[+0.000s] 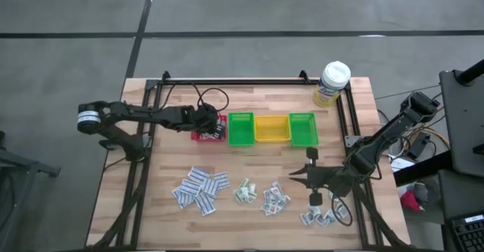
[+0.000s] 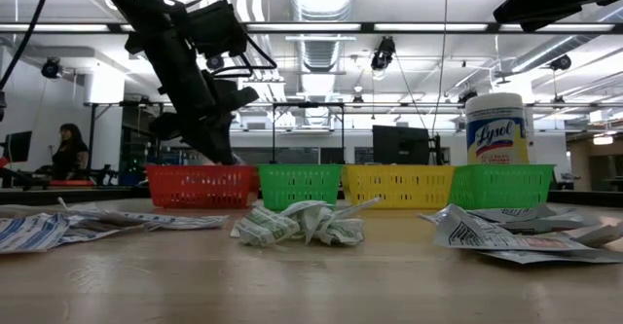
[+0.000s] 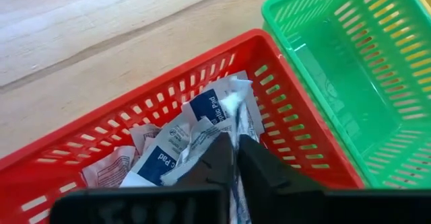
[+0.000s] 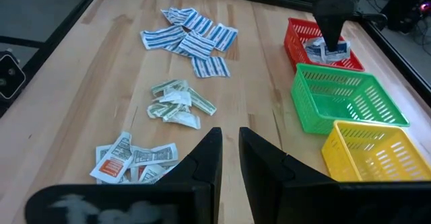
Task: Pick & Place First Aid Supplies
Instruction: Put the alcohol pad into the red basket
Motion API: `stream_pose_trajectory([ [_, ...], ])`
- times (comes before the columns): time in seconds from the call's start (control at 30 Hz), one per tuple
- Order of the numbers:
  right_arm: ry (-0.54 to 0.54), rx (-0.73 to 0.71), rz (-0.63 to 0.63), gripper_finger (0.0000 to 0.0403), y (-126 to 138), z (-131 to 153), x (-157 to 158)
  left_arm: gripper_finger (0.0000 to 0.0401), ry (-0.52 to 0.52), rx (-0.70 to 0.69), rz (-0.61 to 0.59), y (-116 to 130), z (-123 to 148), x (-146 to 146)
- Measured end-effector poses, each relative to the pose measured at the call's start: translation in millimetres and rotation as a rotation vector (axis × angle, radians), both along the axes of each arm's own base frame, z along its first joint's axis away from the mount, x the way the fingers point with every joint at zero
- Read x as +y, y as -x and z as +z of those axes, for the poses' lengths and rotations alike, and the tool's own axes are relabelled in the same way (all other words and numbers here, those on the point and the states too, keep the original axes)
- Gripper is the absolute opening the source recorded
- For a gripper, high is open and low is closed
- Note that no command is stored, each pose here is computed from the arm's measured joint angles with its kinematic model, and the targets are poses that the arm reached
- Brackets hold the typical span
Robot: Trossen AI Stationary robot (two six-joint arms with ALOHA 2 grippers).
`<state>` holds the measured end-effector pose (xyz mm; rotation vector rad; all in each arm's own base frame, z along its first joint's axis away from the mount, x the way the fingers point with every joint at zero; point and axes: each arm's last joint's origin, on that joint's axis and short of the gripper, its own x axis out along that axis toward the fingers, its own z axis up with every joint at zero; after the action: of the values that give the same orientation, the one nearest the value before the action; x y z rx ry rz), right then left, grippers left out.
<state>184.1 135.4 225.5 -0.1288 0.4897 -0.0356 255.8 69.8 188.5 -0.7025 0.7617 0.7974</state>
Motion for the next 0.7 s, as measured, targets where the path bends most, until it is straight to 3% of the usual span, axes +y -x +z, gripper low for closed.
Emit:
stream_pose_trajectory([
  [0.37,-0.005,-0.001,-0.003,0.0048,0,0,0,0.0128,-0.017,0.007,-0.027,1,2,0],
  [0.7,-0.039,-0.002,-0.020,0.0048,0,0,0,0.0138,-0.037,-0.003,-0.046,23,27,-4],
])
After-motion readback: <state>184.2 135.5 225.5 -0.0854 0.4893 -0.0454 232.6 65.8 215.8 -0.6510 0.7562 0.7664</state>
